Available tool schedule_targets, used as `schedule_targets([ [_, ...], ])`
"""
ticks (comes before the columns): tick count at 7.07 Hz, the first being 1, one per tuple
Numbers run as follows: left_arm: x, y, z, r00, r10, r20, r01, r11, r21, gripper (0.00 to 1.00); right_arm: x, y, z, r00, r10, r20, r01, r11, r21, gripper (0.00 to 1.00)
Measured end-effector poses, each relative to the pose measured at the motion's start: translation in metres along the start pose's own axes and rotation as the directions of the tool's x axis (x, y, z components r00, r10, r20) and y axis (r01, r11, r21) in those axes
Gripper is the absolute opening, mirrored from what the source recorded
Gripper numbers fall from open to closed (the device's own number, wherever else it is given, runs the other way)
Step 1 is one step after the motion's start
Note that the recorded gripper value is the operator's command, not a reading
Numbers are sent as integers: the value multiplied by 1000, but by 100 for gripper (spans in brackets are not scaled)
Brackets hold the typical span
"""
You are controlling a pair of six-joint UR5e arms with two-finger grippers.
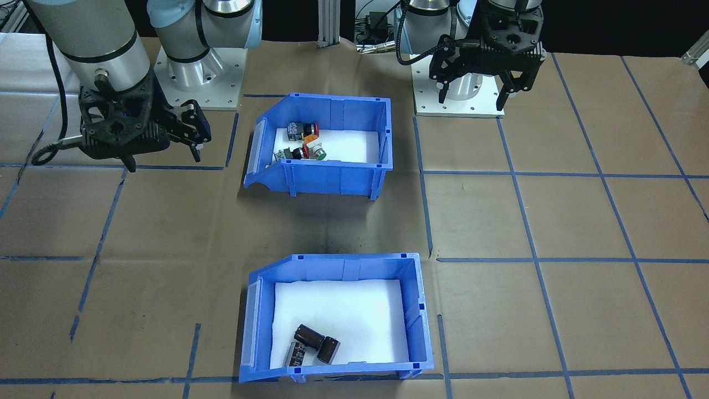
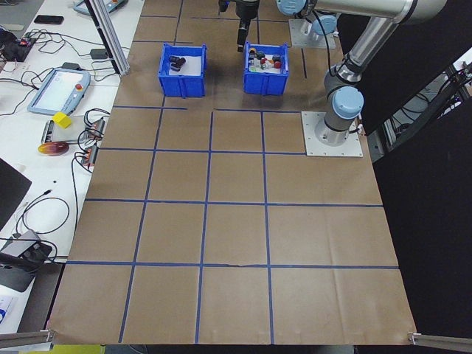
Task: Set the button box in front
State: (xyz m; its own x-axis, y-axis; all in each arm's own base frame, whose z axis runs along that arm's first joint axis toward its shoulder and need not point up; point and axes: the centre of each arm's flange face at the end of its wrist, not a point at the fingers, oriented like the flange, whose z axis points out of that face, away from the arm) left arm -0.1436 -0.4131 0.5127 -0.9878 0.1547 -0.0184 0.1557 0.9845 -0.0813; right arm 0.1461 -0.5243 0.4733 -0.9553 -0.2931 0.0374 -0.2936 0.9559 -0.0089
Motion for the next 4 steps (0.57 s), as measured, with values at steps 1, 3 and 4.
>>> schedule_targets([
  [1, -1, 0, -1, 1000, -2, 2, 2, 1000, 2, 100, -4, -19, 10, 990, -138, 6, 138, 990, -10, 100],
  [3, -1, 0, 9, 1000, -11, -1, 11, 1000, -10, 100, -27, -61, 37, 899, -437, 23, 437, 899, -29, 100],
  [4, 1, -3, 22, 998, -53, -17, 52, 998, -22, 100, -48, -84, 48, 814, -580, 26, 581, 813, -33, 100],
])
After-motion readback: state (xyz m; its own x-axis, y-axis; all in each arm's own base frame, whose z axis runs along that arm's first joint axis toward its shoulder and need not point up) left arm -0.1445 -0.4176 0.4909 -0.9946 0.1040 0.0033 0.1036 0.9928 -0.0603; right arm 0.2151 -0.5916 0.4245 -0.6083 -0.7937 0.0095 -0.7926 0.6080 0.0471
